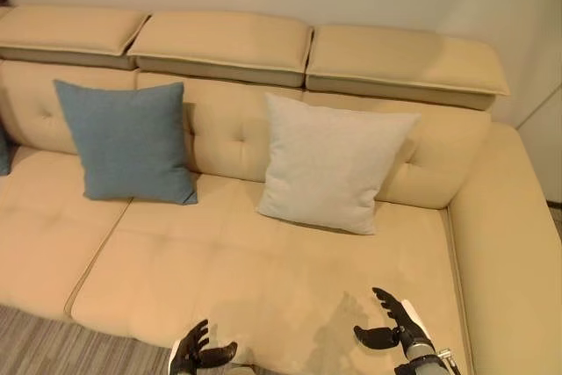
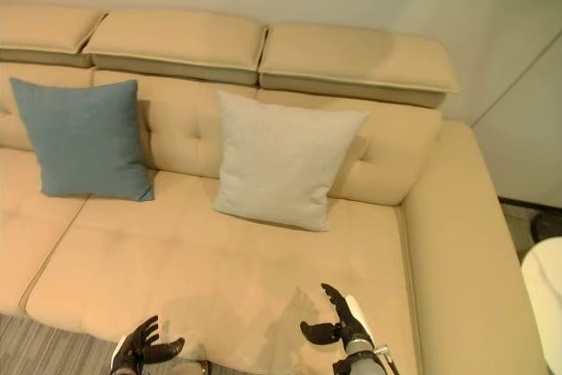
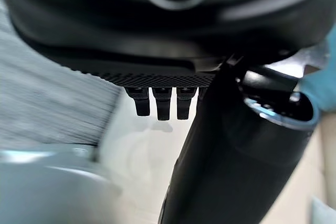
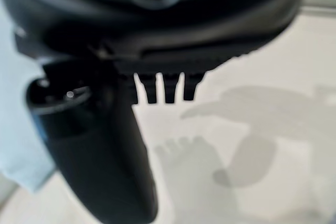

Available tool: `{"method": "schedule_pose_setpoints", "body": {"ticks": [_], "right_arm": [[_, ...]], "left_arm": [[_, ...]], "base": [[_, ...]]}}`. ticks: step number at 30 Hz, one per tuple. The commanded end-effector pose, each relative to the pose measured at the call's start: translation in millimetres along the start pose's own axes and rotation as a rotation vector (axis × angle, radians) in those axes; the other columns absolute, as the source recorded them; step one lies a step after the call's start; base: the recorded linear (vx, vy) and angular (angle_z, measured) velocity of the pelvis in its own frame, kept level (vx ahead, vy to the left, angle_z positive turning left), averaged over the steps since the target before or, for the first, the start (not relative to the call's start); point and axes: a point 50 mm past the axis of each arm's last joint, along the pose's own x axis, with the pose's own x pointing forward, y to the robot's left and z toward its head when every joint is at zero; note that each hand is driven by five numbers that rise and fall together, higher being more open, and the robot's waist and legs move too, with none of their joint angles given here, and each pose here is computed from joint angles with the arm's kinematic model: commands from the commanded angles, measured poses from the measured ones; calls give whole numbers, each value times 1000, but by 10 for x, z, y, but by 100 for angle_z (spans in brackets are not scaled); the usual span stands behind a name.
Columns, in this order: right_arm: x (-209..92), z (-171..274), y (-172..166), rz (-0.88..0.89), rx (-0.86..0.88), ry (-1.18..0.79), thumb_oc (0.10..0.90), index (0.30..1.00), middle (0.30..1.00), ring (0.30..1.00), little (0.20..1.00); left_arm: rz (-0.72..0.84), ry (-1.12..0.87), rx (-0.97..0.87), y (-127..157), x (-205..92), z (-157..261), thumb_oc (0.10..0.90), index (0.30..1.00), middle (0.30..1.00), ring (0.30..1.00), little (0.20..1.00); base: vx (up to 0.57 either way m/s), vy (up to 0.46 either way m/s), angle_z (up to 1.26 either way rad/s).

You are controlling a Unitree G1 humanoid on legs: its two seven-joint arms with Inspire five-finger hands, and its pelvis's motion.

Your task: Pick up all the scattered cushions and arrange them neatly on the sofa.

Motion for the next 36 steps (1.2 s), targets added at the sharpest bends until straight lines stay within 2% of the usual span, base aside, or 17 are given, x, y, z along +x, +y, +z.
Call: {"method": "schedule_pose_setpoints", "body": {"ticks": [1,9,17,18,19,20,23,29,36], "right_arm": [[135,276,-198,-90,35,-122,800,900,900,900,900],[162,84,-142,-75,41,-8,800,900,900,900,900],[240,117,-112,-82,25,26,800,900,900,900,900],[297,-1,-290,-109,39,117,800,900,900,900,900],[300,3,-292,-109,39,116,800,900,900,900,900],[367,-26,-502,-165,62,184,800,900,900,900,900],[425,3,-680,-201,92,220,800,900,900,900,900],[398,-113,-823,-256,163,307,800,900,900,900,900],[384,-141,-1049,-303,154,355,800,900,900,900,900]], "left_arm": [[0,-153,130,52,167,442,800,900,900,900,900],[6,-93,128,6,190,335,800,900,900,900,900],[-3,-173,192,-112,233,541,800,900,900,900,900],[-14,-161,221,-102,239,531,800,900,900,900,900],[-14,-161,220,-103,240,534,800,900,900,900,900],[-17,-152,247,-42,243,523,800,900,900,900,900],[-7,-128,293,51,252,498,800,900,900,900,900],[34,-31,307,245,238,328,800,900,900,900,900],[38,43,308,259,198,148,800,900,900,900,900]], "base": [[-264,-58,54],[-108,59,19],[-176,215,21],[-147,125,-2],[-209,95,-20],[-222,78,-22],[-253,80,4],[-187,9,-20],[-12,-105,-12]]}}
